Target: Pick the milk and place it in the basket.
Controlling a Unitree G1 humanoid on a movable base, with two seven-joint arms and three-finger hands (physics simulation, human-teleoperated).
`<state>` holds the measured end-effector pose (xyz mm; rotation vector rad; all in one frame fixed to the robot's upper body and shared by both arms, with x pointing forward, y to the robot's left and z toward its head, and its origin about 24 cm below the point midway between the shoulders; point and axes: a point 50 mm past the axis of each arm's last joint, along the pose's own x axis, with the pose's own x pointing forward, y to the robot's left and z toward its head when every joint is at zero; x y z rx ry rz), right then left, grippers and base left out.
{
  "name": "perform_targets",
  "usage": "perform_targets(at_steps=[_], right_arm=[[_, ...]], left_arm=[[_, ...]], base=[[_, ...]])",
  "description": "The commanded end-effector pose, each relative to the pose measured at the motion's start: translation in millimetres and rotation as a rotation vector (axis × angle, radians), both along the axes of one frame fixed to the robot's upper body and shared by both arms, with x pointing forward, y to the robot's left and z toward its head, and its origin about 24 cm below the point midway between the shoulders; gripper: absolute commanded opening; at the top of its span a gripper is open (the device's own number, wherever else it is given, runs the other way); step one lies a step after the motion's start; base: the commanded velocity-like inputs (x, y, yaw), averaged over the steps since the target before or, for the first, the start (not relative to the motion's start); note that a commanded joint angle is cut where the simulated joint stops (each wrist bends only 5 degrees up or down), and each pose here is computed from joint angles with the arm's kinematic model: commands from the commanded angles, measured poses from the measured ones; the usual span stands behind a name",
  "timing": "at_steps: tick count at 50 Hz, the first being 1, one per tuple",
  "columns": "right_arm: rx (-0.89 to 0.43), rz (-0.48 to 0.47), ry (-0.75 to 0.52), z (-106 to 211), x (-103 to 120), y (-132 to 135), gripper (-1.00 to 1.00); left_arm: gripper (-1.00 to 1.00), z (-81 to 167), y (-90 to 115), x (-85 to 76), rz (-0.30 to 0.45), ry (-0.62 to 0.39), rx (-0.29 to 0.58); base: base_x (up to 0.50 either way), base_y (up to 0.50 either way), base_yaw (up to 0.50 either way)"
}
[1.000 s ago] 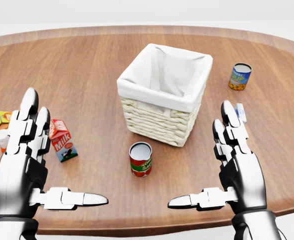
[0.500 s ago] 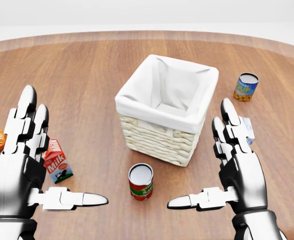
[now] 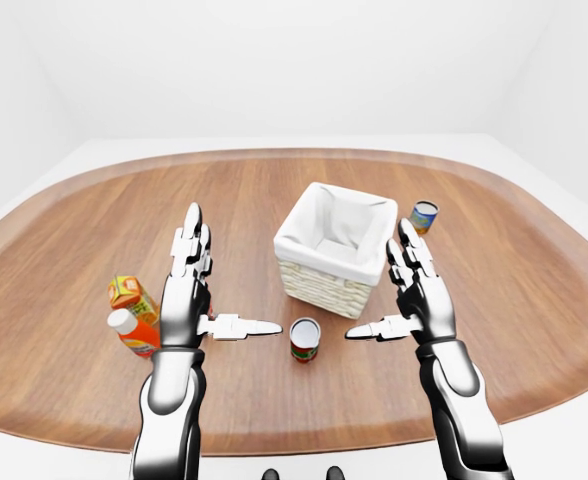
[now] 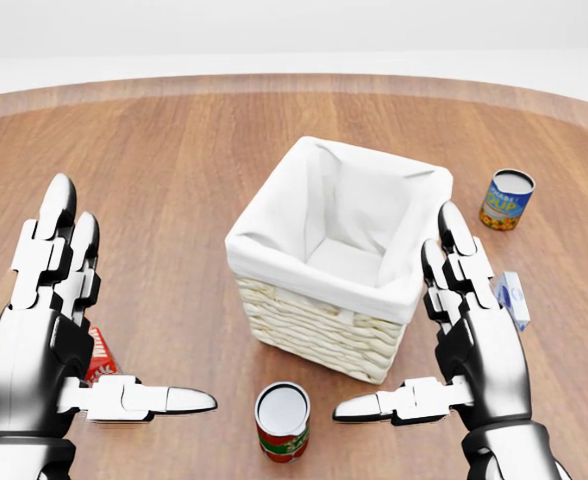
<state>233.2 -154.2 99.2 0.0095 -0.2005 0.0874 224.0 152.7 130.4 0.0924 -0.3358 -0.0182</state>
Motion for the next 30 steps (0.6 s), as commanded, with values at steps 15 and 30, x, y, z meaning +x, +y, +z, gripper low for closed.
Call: perform_targets(at_steps=[15,30], right_arm=[[0.004,0.005,0.016,-3.6,0.7,-0.1,1.0],[0.007,0.016,0.0,-0.1,-0.7,1.1,1.0]], left_arm=[[1.0,-1.4,-0.3,0.8,0.001,0.006,0.003],[1.0,2.8,-0.4,-0.8,0.0,-0.013,0.007]], base=[[0.25,0.0,0.0],[0.3,0.0,0.0]])
